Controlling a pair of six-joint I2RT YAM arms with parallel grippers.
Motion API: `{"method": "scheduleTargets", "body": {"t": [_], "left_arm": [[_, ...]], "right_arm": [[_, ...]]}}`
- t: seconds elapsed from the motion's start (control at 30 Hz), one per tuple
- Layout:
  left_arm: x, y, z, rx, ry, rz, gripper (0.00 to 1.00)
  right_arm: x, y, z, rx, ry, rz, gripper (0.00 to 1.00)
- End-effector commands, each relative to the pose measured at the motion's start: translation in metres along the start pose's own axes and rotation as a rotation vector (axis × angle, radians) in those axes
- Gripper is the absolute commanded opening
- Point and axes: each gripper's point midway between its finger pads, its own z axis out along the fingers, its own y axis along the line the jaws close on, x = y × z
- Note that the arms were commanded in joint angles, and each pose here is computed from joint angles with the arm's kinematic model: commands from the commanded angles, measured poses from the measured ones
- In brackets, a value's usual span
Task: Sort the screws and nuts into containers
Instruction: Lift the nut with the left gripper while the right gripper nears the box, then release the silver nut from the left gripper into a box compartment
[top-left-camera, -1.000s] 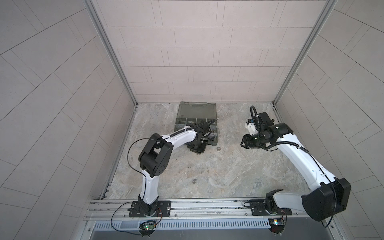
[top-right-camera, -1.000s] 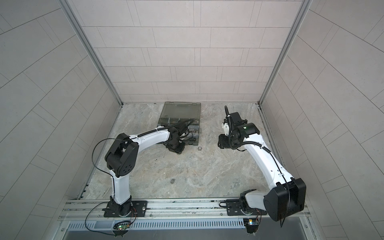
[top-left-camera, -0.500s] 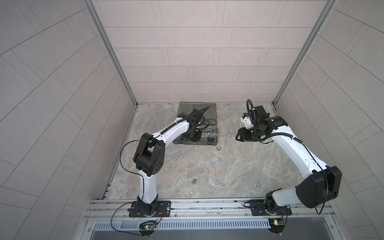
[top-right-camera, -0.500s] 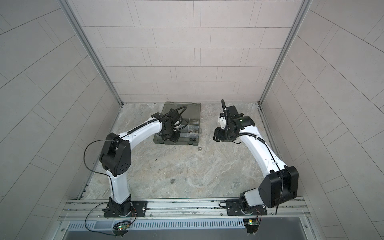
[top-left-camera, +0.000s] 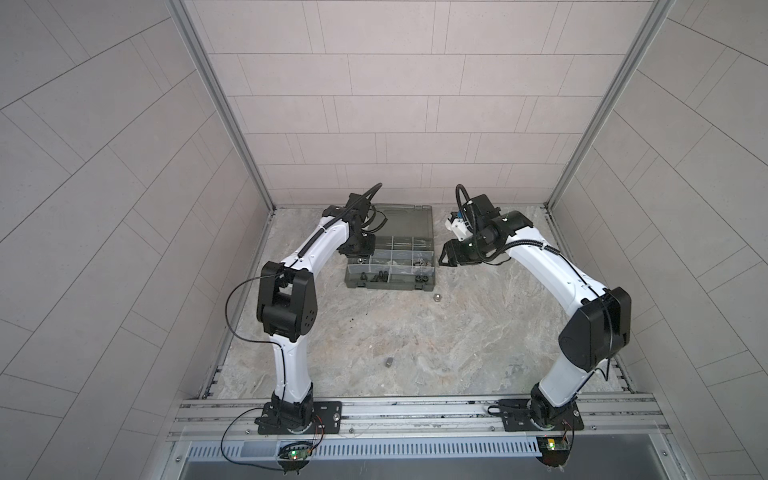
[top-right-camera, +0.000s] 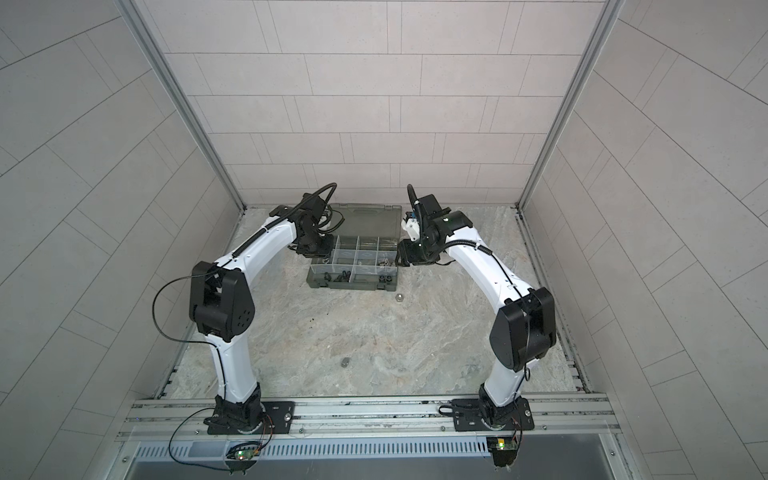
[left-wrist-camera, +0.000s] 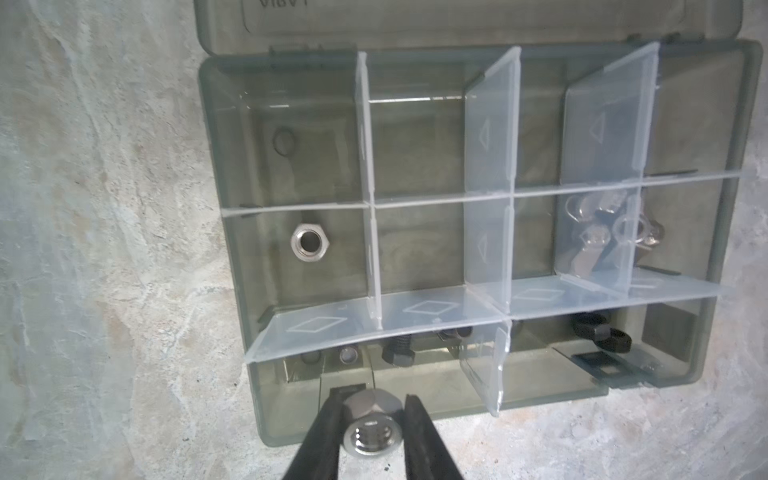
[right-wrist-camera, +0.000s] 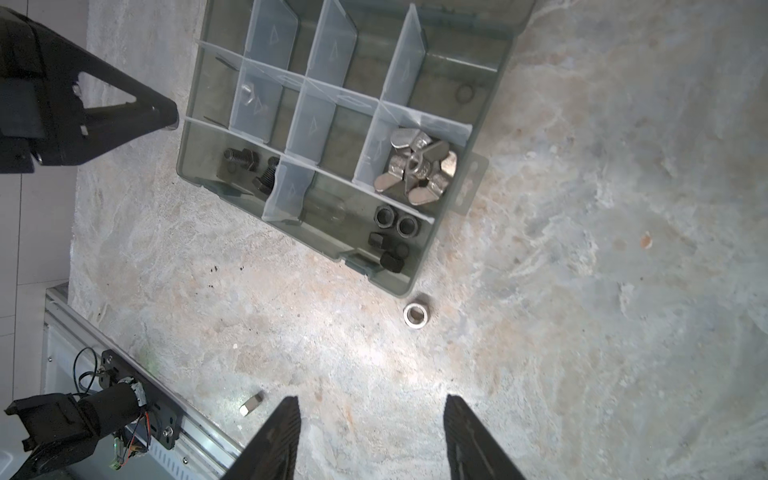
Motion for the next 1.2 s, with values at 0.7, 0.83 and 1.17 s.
{"method": "scheduleTargets", "body": {"t": [0.7, 0.83, 1.17], "left_arm": [[-0.016, 0.024, 0.041, 0.041, 0.077, -0.087, 0.46], [-0.016, 0.023, 0.036, 0.046, 0.081, -0.087, 0.52], [-0.017, 0.007, -0.018, 0.073, 0.001, -0.07, 0.54]], "right_arm": [[-0.045, 0.031, 0.02, -0.033, 0.028, -0.064, 0.66], [-0.041, 0.029, 0.017, -0.025, 0.03, -0.072, 0.75], [-0.031, 0.03, 0.015, -0.037, 0.049, -0.051, 0.79]]}}
